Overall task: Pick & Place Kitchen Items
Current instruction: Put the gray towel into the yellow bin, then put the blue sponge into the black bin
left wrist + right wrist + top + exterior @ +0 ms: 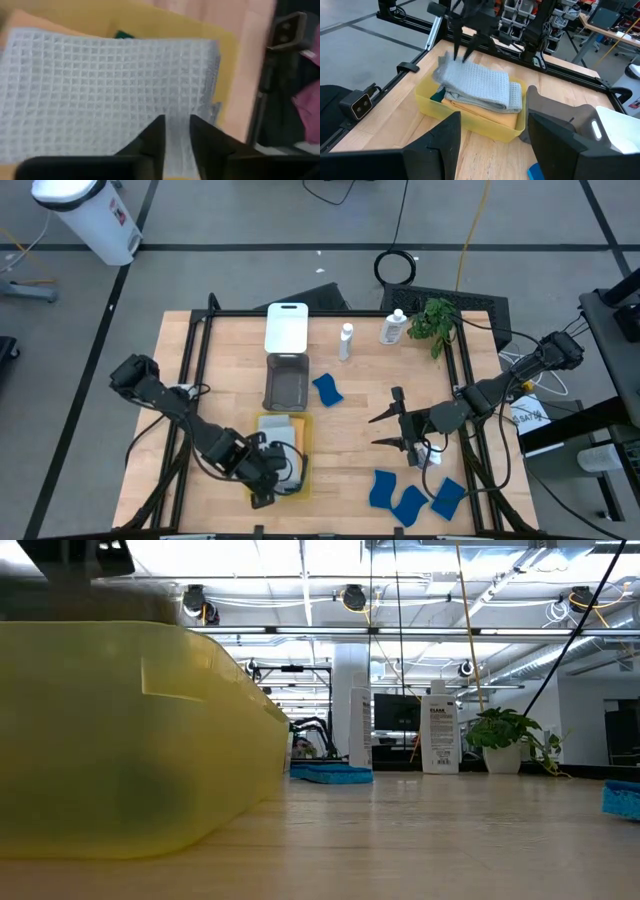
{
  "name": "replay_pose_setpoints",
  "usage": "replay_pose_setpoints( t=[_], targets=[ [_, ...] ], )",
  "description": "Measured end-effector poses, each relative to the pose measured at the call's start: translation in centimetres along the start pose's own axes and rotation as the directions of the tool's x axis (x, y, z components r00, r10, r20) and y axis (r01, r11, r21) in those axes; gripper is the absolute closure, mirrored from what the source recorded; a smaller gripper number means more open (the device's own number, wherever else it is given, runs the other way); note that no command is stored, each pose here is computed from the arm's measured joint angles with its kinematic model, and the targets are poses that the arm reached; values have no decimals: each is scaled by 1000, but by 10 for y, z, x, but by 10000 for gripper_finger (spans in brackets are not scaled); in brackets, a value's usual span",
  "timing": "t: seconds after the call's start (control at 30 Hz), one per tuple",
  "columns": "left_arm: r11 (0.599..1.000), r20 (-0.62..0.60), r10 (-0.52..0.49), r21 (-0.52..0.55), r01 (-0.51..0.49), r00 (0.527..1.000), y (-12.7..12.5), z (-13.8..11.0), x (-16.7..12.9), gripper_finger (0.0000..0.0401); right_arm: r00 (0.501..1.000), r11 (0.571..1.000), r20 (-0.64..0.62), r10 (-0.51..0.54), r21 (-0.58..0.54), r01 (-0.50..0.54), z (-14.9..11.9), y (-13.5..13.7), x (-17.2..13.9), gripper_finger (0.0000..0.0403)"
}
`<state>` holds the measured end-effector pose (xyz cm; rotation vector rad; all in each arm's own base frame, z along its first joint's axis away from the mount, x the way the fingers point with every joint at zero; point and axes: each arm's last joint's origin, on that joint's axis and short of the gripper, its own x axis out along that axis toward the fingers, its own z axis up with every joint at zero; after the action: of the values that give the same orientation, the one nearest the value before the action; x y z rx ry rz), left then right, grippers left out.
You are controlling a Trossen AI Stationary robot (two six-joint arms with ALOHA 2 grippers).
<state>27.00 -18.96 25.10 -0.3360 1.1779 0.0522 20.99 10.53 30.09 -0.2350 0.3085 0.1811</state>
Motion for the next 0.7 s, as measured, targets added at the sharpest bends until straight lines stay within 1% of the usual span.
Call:
replay_pose_setpoints(
  t=[0.07,0.17,0.3,0.4,0.5,0.57,0.63,0.7],
  targets=[
    [1000,9,22,-22,-22,1000,1,-1,0,277,1000,1000,0,0,0,0,0,0,0,206],
    [1000,-2,13,-14,-13,1000,1,-1,0,228,1000,1000,0,0,0,0,0,0,0,206],
    [998,-17,-15,61,16,1000,0,-1,-4,178,1000,1000,0,0,0,0,0,0,0,206],
    [991,25,-8,136,4,1000,-1,-3,-12,155,1000,1000,0,0,2,0,0,0,0,206],
    [981,131,11,189,-36,991,1,-5,-31,139,1000,1000,0,0,3,0,0,0,0,206],
    [969,236,40,229,-95,971,3,-7,-48,132,1000,1000,-1,0,3,0,0,0,0,206],
    [950,360,66,263,-168,931,6,-11,-68,128,1000,1000,-1,0,3,0,0,0,0,206],
    [931,480,103,261,-254,871,14,-15,-86,125,1000,1000,-1,0,3,0,0,0,0,206]
  ],
)
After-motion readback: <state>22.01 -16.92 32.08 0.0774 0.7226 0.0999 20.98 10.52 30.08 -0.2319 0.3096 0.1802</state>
